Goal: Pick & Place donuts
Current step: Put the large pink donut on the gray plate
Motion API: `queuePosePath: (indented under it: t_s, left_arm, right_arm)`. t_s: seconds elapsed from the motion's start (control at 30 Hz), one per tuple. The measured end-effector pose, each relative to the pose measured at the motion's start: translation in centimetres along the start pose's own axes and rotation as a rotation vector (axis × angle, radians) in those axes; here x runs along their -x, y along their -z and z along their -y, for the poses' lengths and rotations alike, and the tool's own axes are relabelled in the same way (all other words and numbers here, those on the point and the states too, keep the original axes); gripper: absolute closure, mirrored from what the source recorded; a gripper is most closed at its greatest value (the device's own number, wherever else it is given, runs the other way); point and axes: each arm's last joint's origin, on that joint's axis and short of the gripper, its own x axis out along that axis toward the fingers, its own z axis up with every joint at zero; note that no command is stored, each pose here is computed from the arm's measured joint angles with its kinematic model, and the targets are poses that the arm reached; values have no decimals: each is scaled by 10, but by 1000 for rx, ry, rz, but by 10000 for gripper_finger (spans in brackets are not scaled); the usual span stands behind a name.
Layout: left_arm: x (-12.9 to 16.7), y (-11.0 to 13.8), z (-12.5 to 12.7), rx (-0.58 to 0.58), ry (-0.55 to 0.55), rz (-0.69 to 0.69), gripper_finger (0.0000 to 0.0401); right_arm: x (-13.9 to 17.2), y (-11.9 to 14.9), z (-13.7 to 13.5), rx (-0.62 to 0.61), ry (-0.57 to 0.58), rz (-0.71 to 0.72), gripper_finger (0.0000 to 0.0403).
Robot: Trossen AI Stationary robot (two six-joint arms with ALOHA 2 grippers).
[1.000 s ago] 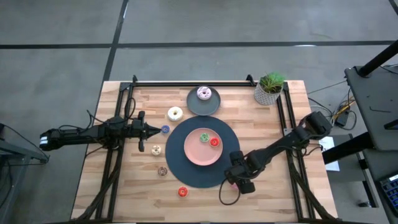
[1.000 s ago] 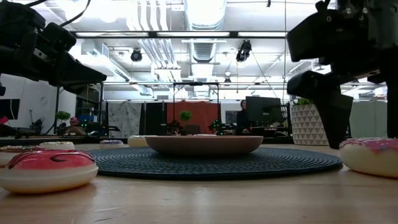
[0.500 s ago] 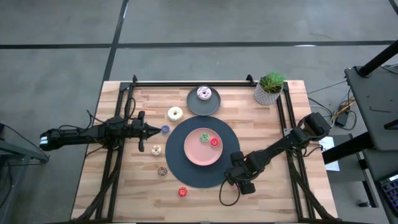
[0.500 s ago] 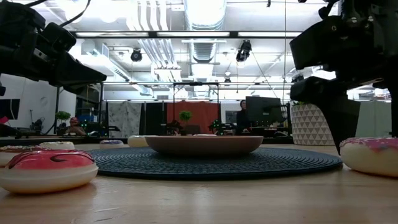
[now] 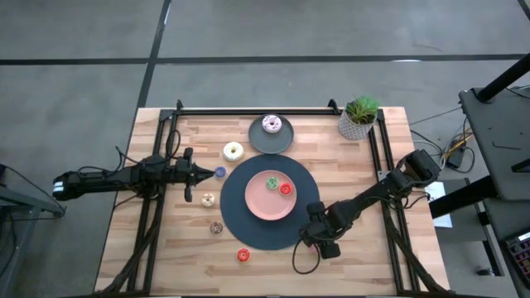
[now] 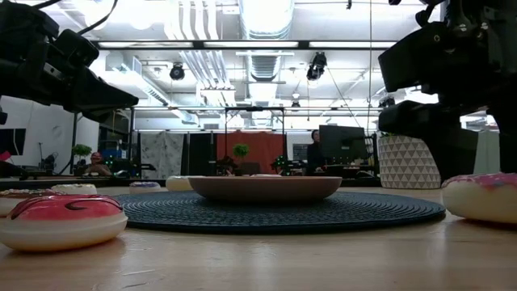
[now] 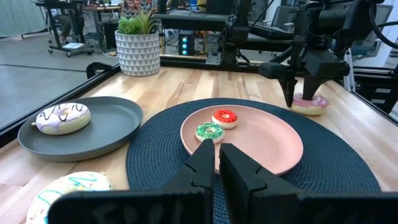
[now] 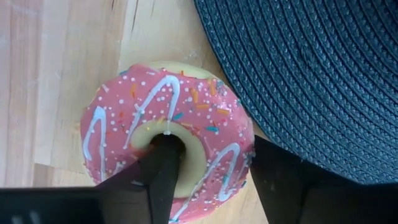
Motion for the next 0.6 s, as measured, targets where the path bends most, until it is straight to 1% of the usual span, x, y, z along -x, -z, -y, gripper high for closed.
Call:
queuePosePath:
  t_s: [0.27,0.6]
  left_arm:
    - [0,0,0,0,0,0,401]
    - [0,0,0,0,0,0,401]
  right_arm:
    - [0,0,0,0,0,0,251]
    - [-1,1,0,0,1,-2,272]
